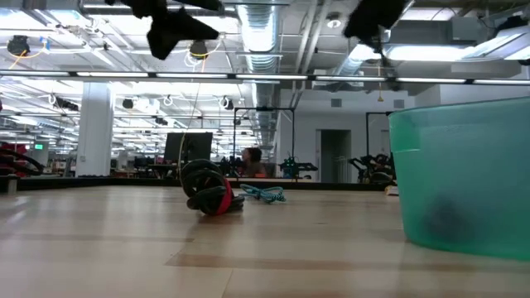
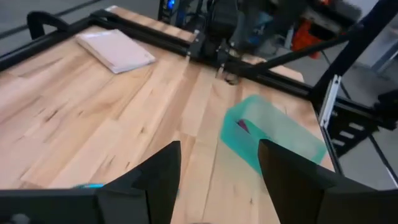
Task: Pick and place USB-C Cables
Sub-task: Put the top black usb cable into the bin
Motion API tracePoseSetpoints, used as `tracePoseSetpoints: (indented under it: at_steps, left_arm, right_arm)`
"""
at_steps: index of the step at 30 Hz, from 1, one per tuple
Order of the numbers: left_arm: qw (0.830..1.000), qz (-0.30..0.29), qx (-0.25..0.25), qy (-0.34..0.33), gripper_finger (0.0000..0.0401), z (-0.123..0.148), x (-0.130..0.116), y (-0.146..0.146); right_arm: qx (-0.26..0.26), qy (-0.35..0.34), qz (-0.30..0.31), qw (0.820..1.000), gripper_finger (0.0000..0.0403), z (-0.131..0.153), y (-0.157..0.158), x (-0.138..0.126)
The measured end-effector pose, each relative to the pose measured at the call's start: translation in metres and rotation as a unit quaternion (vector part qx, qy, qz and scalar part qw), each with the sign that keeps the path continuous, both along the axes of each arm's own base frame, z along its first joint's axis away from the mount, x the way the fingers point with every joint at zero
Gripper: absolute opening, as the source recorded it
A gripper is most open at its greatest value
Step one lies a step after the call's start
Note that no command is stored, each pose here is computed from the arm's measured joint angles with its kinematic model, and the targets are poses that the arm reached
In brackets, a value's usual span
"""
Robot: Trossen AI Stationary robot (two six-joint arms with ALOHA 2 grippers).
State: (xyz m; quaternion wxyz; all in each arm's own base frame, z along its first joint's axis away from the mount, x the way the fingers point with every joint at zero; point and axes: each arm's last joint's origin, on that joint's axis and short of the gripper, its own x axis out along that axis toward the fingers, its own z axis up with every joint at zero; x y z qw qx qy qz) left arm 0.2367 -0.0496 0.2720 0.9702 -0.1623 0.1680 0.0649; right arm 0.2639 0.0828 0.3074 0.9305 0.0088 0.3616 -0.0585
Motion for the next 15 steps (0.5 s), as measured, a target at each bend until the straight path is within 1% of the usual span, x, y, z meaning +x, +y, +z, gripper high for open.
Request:
tracePoseSetpoints:
  at_steps: [2, 4, 6, 8, 10, 15]
  left_arm:
    - [1.000, -0.001, -0.001, -0.001, 0.0198, 0.008, -0.007, 0.002]
    - [1.000, -0.002, -0.002, 0.001, 0.0195, 0.013, -0.015, 0.004]
    - [1.000, -0.002, -0.003, -0.003, 0.0193, 0.019, -0.022, 0.005]
    - [1.000, -0.002, -0.004, -0.006, 0.0192, 0.024, -0.030, 0.007]
    - [1.000, 0.001, -0.010, -0.014, 0.0192, 0.028, -0.036, 0.009]
    - [0.999, 0.020, -0.020, -0.015, 0.0192, 0.034, -0.052, 0.014]
  right_arm:
    - [0.007, 0.013, 0.020, 1.000, 0.0032, -0.006, 0.017, -0.003]
    - [0.014, 0.003, 0.046, 0.999, 0.0032, -0.010, 0.037, -0.002]
    - [0.006, 0.005, 0.065, 0.998, 0.0032, -0.016, 0.053, -0.001]
    - [-0.006, 0.014, 0.072, 0.997, 0.0032, -0.021, 0.067, 0.001]
    - [-0.006, 0.017, 0.076, 0.997, 0.0032, -0.021, 0.079, 0.007]
    - [-0.026, 0.068, 0.082, 0.994, 0.0033, -0.023, 0.100, 0.026]
